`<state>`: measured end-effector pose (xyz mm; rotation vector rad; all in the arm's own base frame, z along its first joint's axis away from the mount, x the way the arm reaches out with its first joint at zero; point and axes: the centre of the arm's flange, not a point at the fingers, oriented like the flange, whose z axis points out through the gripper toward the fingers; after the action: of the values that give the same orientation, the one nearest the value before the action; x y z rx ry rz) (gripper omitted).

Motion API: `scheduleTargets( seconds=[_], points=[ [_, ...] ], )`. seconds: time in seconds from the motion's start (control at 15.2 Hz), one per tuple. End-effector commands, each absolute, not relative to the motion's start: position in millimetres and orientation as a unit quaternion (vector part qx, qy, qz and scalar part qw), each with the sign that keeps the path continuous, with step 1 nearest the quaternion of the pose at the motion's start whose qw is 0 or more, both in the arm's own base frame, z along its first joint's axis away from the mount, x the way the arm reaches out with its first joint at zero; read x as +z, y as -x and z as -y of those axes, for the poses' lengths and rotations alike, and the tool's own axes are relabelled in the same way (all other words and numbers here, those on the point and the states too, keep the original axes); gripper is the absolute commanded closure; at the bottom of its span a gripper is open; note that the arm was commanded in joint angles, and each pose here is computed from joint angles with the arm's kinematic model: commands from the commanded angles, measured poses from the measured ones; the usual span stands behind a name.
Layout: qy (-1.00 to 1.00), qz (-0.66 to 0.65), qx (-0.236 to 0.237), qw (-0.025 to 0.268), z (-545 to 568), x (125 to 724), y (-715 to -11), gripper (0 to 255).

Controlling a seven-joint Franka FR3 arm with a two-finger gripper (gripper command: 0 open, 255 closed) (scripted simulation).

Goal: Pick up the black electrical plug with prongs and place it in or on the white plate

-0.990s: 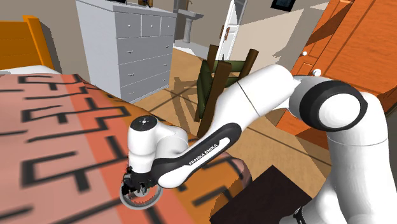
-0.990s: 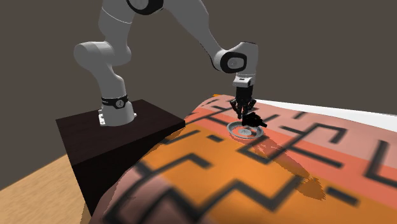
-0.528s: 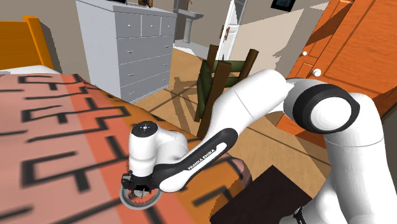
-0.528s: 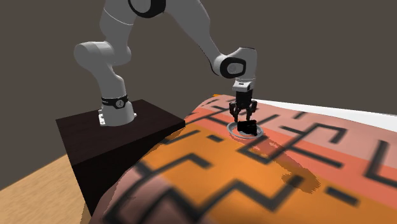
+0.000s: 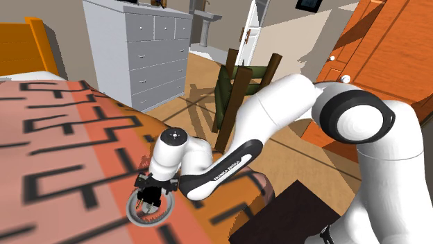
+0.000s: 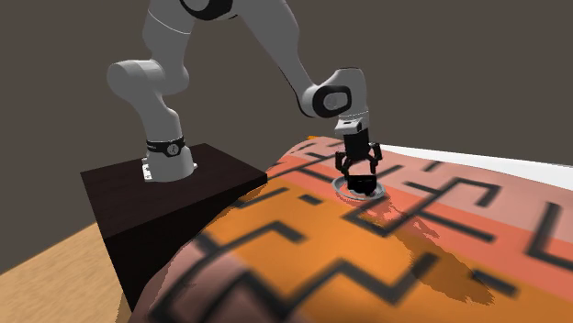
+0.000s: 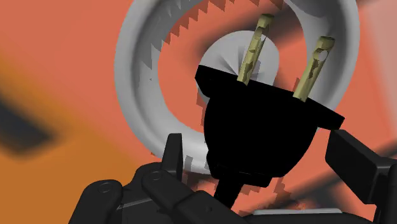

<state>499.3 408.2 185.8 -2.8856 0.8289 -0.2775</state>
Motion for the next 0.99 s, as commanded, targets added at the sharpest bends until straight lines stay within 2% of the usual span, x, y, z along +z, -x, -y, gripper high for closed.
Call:
scheduleTargets(
  seconds=[0.0, 0.2, 0.73, 0.79, 0.92],
  points=[
    [0.955, -0.274, -0.093, 0.064, -409, 176, -502, 0],
    [0.955, -0.274, -0.093, 0.064, -410, 158, -506, 0],
    [0.955, -0.274, -0.093, 0.064, -410, 158, -506, 0],
    [0.955, -0.274, -0.093, 0.064, -406, 159, -504, 255],
    [0.955, -0.274, -0.093, 0.064, -403, 159, -503, 255]
  ],
)
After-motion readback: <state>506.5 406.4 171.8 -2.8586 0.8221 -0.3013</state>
